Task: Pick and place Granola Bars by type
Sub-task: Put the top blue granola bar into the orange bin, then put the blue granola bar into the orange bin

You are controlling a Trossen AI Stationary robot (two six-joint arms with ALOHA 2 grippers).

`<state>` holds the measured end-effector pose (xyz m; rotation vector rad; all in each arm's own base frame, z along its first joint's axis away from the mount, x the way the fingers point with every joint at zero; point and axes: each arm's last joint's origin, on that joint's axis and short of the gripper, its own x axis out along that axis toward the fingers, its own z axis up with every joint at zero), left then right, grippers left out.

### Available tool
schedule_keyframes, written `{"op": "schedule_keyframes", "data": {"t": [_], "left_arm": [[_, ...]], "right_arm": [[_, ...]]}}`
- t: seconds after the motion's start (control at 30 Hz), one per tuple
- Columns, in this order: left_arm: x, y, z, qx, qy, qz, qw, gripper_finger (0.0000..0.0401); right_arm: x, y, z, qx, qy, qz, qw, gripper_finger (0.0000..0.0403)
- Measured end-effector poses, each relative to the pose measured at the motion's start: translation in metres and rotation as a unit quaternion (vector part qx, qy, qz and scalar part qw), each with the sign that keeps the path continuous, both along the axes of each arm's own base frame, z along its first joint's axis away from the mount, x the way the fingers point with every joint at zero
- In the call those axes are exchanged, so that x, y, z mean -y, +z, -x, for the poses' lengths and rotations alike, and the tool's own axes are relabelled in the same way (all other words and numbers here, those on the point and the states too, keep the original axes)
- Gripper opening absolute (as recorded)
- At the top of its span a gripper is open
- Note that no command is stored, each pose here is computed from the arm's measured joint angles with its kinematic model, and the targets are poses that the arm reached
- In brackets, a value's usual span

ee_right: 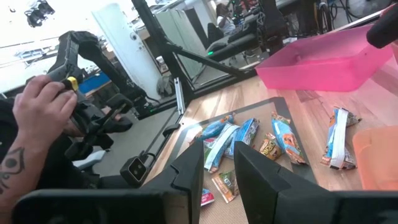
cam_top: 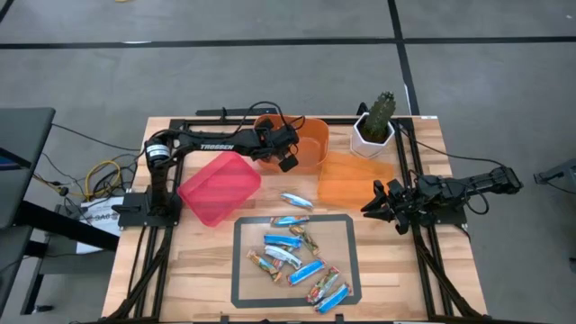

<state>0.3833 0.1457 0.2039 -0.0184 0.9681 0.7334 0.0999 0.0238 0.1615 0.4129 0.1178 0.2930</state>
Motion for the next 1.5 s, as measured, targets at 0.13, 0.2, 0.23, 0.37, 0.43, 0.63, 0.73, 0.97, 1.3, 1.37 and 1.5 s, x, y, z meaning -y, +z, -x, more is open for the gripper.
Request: {"op": "schedule_keyframes", "data": {"t": [0.13,0.2,0.23,0.37,0.43,0.63,0.73,0.97,1.3,1.37,1.5], "left_arm": [[-0.001,0.0,0.001,-0.004,0.002,0.001,1.0,0.0078],[-0.002,0.0,0.001,-0.004,0.003,0.0,1.0,0.0082],[-0.001,0.0,0.001,-0.004,0.003,0.0,1.0,0.0084],[-0.001,0.0,0.001,-0.004,0.002,0.0,1.0,0.0087],[-0.001,0.0,0.001,-0.003,0.002,-0.001,1.0,0.0087],[0.006,0.003,-0.003,0.01,-0.008,-0.008,1.0,0.0087],[0.013,0.008,-0.005,0.017,-0.018,-0.016,1.0,0.0087],[0.044,0.031,-0.008,0.046,-0.058,-0.028,0.997,0.0087],[0.115,0.044,-0.006,0.027,-0.149,-0.014,0.988,0.0087],[0.129,0.043,-0.006,0.024,-0.166,-0.009,0.986,0.0087],[0.158,0.042,-0.004,0.015,-0.201,0.001,0.98,0.0087]], "right_arm": [[0.0,0.0,0.0,0.0,0.0,0.0,1.0,0.0082],[0.0,0.0,0.0,0.0,0.0,0.0,1.0,0.0082],[0.0,0.0,0.0,0.0,0.0,0.0,1.0,0.0082],[0.0,0.0,0.0,0.0,0.0,0.0,1.0,0.0082],[0.0,0.0,0.0,0.0,0.0,0.0,1.0,0.0082],[0.0,0.0,0.0,0.0,0.0,0.0,1.0,0.0082],[0.0,0.0,0.0,0.0,0.0,0.0,1.0,0.0082],[0.0,0.0,0.0,0.0,0.0,0.0,1.0,0.0082],[0.0,0.0,0.0,0.0,0.0,0.0,1.0,0.0082],[0.0,0.0,0.0,0.0,0.0,0.0,1.0,0.0082],[0.0,0.0,0.0,0.0,0.0,0.0,1.0,0.0082]]}}
